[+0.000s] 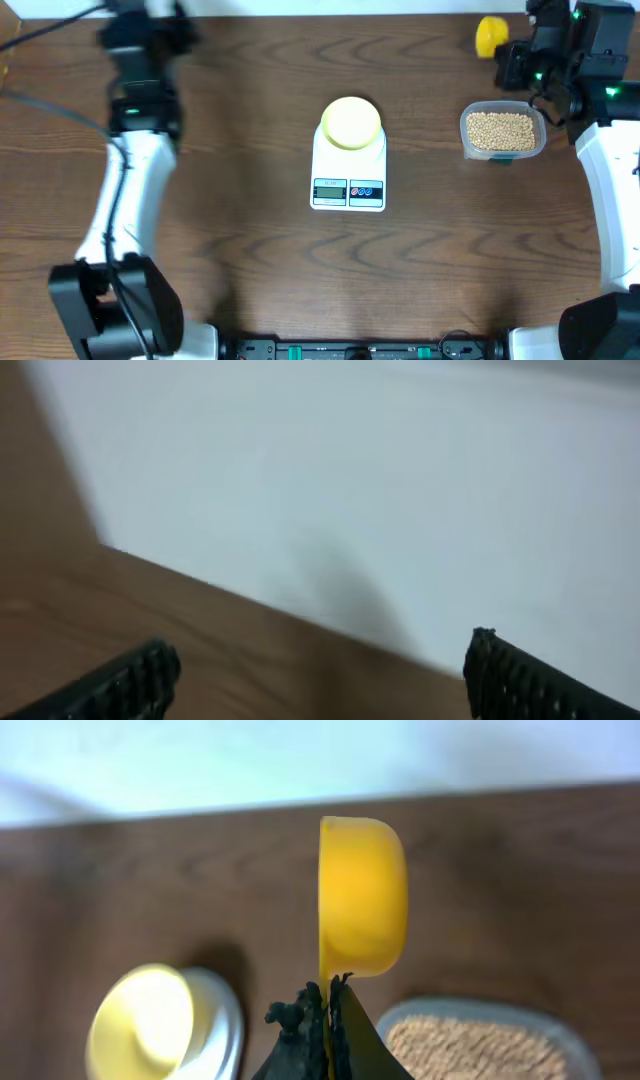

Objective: Scoop item into bowl and weigh 50g on scale

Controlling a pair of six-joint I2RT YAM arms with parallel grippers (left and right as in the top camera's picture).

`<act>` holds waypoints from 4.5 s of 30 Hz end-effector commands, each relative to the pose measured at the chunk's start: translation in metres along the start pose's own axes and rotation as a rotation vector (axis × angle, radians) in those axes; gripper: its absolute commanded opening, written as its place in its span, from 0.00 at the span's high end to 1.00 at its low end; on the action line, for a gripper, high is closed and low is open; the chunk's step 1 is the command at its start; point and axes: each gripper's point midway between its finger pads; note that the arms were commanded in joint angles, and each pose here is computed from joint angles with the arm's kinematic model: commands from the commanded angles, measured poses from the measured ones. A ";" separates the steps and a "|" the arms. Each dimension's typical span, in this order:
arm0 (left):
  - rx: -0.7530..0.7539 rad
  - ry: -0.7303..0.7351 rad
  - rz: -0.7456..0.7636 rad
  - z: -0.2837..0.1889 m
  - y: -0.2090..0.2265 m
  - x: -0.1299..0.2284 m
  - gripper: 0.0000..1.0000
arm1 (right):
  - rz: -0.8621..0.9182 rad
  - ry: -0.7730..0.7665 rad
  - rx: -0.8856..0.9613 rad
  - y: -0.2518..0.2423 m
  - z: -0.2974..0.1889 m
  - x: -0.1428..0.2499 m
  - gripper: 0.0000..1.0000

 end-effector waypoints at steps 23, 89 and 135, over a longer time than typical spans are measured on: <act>-0.084 0.170 -0.297 0.045 0.055 0.079 0.06 | 0.445 0.025 0.201 -0.075 -0.023 0.011 0.99; 0.652 0.933 0.674 -0.265 -0.261 0.285 0.92 | 0.149 0.232 0.172 -0.069 -0.029 0.053 0.99; 0.720 0.891 0.790 -0.251 -0.266 0.345 0.92 | 0.151 0.235 0.173 -0.069 -0.029 0.054 0.99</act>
Point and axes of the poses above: each gripper's point midway between its finger pads, its own z axis out along the fingers, its own y axis along the line the jaws close on, x = y × z, and after that the axes turned 9 degrees about z, right-handed
